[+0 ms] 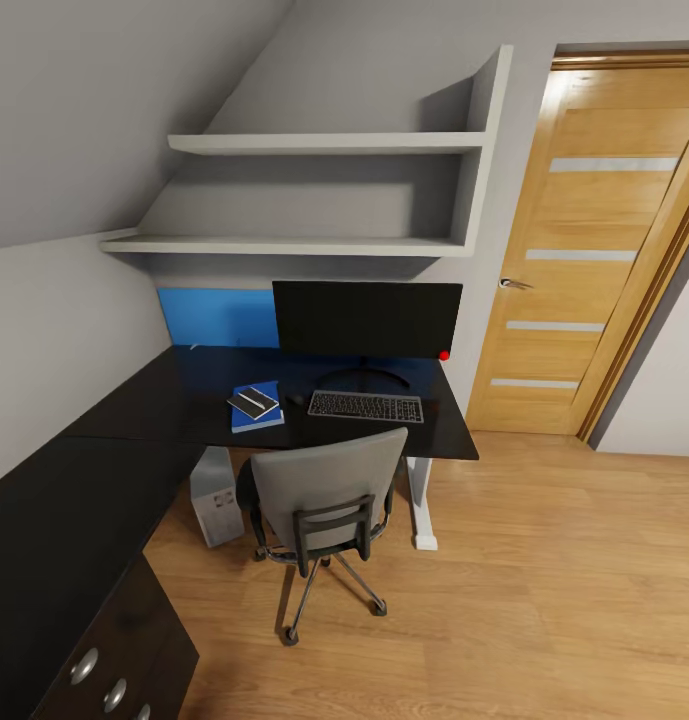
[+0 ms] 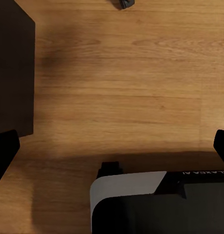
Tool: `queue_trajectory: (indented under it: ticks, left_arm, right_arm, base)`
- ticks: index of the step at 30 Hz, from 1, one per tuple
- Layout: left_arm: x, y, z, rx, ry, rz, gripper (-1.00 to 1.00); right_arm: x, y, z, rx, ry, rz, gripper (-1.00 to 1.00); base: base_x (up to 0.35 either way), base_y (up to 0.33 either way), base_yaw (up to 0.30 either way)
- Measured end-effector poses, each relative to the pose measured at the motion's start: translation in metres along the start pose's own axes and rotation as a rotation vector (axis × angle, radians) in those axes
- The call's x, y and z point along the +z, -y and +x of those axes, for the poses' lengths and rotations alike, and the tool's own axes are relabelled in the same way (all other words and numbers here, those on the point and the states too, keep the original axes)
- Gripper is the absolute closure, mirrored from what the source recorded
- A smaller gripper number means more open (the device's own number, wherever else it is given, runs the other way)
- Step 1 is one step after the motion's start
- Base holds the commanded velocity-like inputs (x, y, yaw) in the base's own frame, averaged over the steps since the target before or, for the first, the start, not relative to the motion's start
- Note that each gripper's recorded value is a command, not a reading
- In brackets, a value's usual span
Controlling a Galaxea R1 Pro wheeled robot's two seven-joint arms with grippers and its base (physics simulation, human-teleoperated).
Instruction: In the bedroom, organize the workspace by keeping the computer under the desk, ensuring the monitor is on the desk, placing the keyboard on the desk next to the monitor, placing the mouse on the desk next to the keyboard, moving the folder from the swivel chair onto the desk next to the mouse, stacking the notebook on top of the folder with the pen on top of the notebook, and positioning the swivel chair next to the desk.
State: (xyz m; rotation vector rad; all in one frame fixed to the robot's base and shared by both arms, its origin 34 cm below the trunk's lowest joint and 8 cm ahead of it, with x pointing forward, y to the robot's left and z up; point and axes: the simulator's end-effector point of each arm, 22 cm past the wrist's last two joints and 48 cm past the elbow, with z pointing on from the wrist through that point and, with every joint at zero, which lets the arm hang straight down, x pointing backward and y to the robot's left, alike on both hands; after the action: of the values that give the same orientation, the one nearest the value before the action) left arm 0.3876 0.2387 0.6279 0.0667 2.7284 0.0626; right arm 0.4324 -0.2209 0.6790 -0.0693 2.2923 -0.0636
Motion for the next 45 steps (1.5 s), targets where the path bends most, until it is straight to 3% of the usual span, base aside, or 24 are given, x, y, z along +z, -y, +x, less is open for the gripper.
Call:
queue_trajectory:
  ticks: [45]
  left_arm:
    - [0.0, 0.0001, -0.0002, -0.001, 0.001, 0.001, -1.0]
  right_arm:
    - [0.0, -0.0004, -0.0001, 0.0, 0.0, -0.001, -1.0]
  base:
    - [0.0, 0.0, 0.0]
